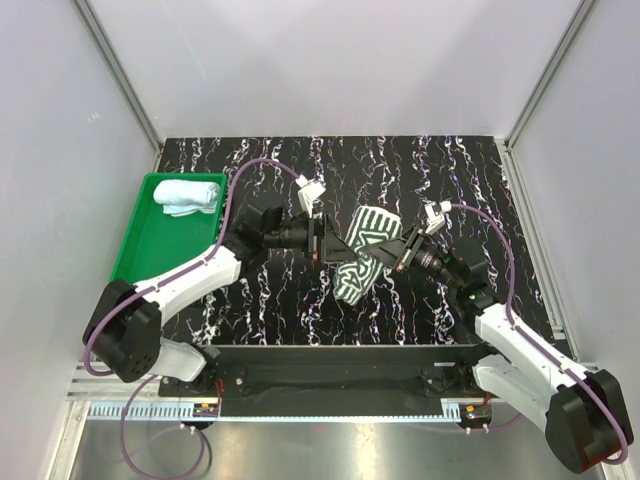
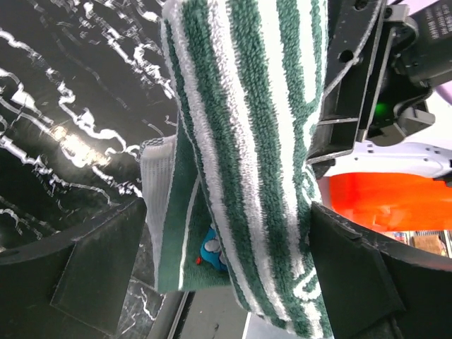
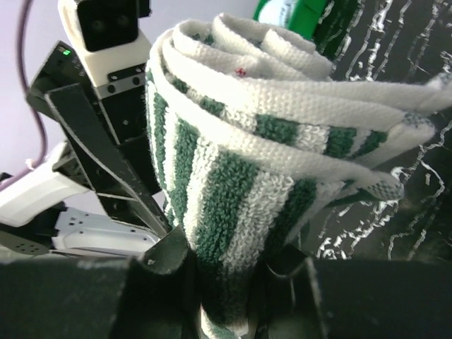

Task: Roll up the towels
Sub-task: Place the rolled towel into the container

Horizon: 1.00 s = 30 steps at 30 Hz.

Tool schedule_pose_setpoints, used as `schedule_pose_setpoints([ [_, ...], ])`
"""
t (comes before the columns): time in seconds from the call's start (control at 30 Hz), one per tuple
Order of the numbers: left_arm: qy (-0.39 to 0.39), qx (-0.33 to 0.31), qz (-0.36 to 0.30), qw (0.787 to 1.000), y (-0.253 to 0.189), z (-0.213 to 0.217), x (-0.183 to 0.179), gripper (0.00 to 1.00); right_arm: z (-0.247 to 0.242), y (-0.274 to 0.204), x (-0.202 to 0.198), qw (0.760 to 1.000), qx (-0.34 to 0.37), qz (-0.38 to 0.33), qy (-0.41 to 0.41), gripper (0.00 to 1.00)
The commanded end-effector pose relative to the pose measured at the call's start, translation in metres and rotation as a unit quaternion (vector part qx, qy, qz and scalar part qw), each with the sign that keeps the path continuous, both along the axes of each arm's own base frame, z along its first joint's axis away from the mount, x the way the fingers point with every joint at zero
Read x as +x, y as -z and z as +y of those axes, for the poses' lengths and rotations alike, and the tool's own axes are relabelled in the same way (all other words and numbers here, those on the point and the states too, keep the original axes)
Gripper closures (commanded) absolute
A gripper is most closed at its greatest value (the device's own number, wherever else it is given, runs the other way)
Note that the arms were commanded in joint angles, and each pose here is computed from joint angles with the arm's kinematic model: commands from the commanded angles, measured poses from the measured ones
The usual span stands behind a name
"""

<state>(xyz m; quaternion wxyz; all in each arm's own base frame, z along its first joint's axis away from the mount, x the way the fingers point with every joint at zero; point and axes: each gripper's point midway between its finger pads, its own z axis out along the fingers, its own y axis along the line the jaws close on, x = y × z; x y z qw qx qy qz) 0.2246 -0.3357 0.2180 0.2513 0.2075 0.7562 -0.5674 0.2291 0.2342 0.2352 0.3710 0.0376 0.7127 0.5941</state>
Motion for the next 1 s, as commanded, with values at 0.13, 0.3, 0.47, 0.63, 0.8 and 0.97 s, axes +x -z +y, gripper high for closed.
schedule_pose_setpoints([
  [0.13,0.024,-0.038,-0.002,0.999,0.003,-0.004,-0.006,0.01,0.006,-0.082,-0.025,0.985,0.128,-0.105,-0.059,1.00],
  [0.3,0.045,-0.086,0.026,0.995,0.000,-0.009,-0.014,0.01,0.004,-0.087,-0.028,0.976,0.174,-0.111,-0.066,1.00],
  [0.47,0.053,-0.092,0.032,0.994,-0.003,-0.010,-0.016,0.45,0.004,-0.097,-0.030,0.969,0.192,-0.136,-0.072,1.00],
  [0.63,0.048,-0.083,0.038,0.995,-0.002,-0.008,-0.017,1.00,0.001,-0.104,-0.028,0.967,0.195,-0.153,-0.061,1.00],
  [0.8,0.050,-0.088,0.026,0.995,-0.008,-0.005,-0.022,1.00,0.003,-0.111,-0.024,0.967,0.189,-0.162,-0.059,0.92],
  [0.97,0.027,-0.074,0.005,0.997,-0.020,0.003,-0.021,1.00,0.005,-0.104,-0.021,0.975,0.152,-0.153,-0.050,0.29],
])
